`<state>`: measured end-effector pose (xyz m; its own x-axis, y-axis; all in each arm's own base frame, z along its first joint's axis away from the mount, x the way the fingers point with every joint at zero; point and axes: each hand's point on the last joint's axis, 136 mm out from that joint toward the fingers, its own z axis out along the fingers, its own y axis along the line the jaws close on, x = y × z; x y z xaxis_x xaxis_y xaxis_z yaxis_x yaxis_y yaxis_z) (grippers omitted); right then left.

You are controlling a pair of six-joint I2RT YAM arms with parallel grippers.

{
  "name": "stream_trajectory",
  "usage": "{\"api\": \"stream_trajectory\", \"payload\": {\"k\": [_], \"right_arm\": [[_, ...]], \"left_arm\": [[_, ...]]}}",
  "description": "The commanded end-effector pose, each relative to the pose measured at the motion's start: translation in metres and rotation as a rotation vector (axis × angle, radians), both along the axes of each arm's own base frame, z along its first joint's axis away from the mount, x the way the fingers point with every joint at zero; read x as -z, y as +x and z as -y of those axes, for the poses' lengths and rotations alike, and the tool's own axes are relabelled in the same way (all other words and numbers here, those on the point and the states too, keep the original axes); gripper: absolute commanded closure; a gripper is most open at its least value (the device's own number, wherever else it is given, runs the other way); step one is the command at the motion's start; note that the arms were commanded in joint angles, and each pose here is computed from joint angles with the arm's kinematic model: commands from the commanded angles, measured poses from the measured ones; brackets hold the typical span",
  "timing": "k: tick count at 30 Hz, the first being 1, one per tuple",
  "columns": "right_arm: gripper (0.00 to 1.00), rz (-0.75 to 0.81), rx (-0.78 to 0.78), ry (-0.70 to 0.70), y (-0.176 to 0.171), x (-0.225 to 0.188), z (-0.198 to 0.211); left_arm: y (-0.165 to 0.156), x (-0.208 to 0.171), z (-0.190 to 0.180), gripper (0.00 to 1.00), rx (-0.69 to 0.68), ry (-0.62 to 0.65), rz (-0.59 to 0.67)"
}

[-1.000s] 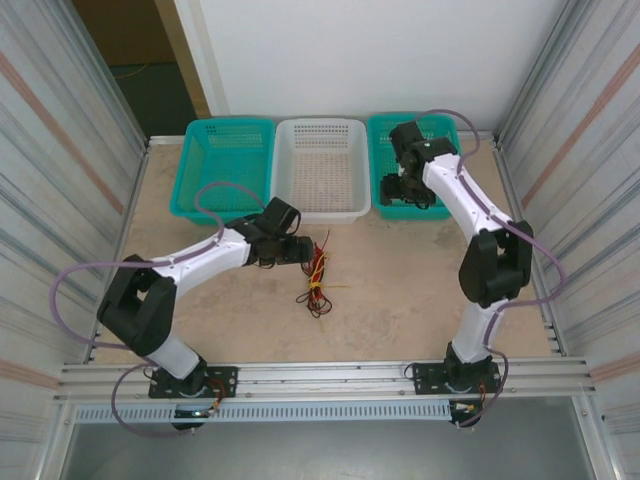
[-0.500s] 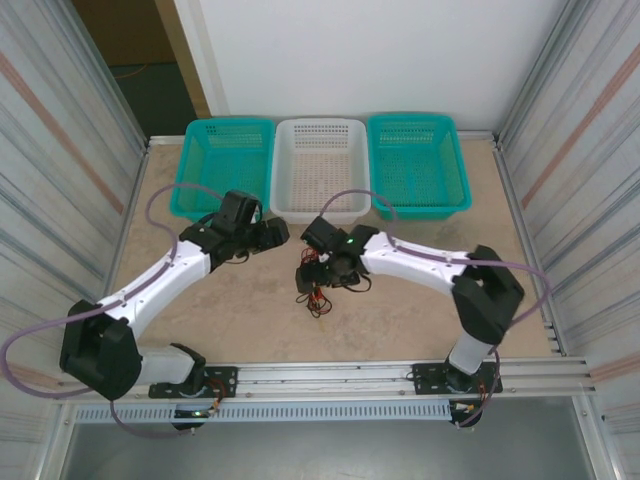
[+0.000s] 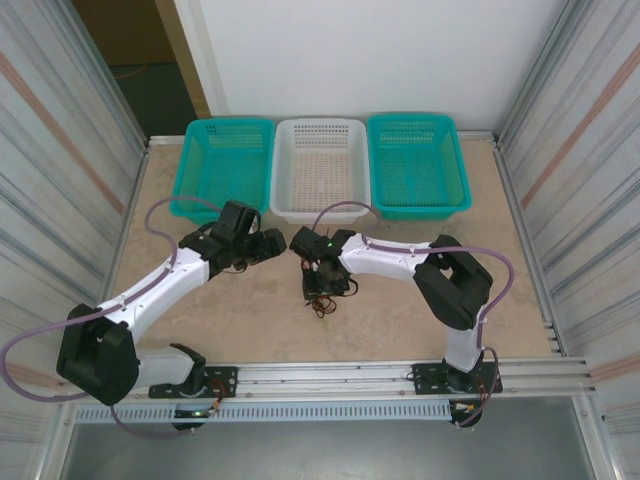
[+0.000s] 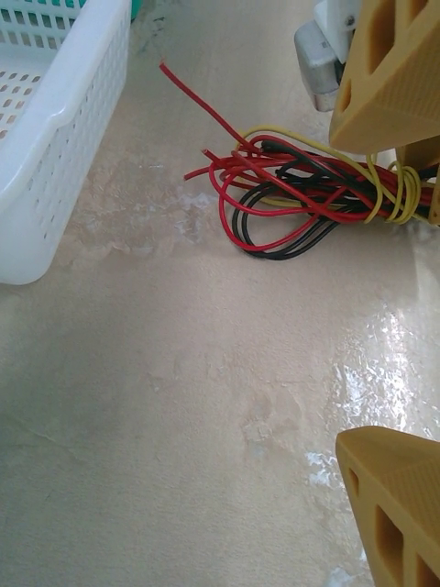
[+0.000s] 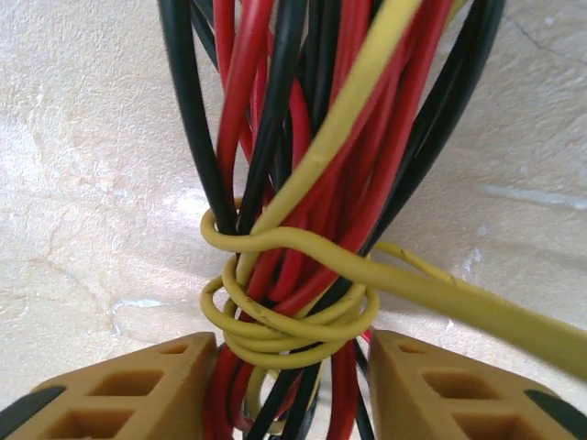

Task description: Untangle the cables

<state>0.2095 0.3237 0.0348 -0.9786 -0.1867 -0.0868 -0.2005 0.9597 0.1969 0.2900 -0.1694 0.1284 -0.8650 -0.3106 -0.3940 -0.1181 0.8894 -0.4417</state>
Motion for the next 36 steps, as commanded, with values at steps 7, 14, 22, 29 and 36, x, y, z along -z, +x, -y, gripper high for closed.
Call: {"api": "stream_trajectory", "payload": {"k": [7,14,22,29,36], "right_arm": [[1.00,0.199,-0.144,0.028,0.020,-0.046,0.023],[1.00,0.401,-0.265,0.004,0.037,-0.106,0.058],[1.00,0.511,-0.376,0.028,0.039,-0.141,0.053],[1.00,0.535,-0.440,0.125,0.027,-0.159,0.030],[1.00,0.546,-0.462,0.222,0.014,-0.172,0.011]], "left_arm": [[0.002,-0.018,0.024,0.17,0.038,-0.164,0.015],[-0.001,-0.051,0.050,0.11,0.065,-0.252,0.065],[-0.003,-0.106,0.087,0.01,0.075,-0.377,0.176],[-0.003,-0.094,0.104,0.03,0.080,-0.472,0.111],[-0.004,-0.078,0.115,0.05,0.069,-0.541,0.037]]}}
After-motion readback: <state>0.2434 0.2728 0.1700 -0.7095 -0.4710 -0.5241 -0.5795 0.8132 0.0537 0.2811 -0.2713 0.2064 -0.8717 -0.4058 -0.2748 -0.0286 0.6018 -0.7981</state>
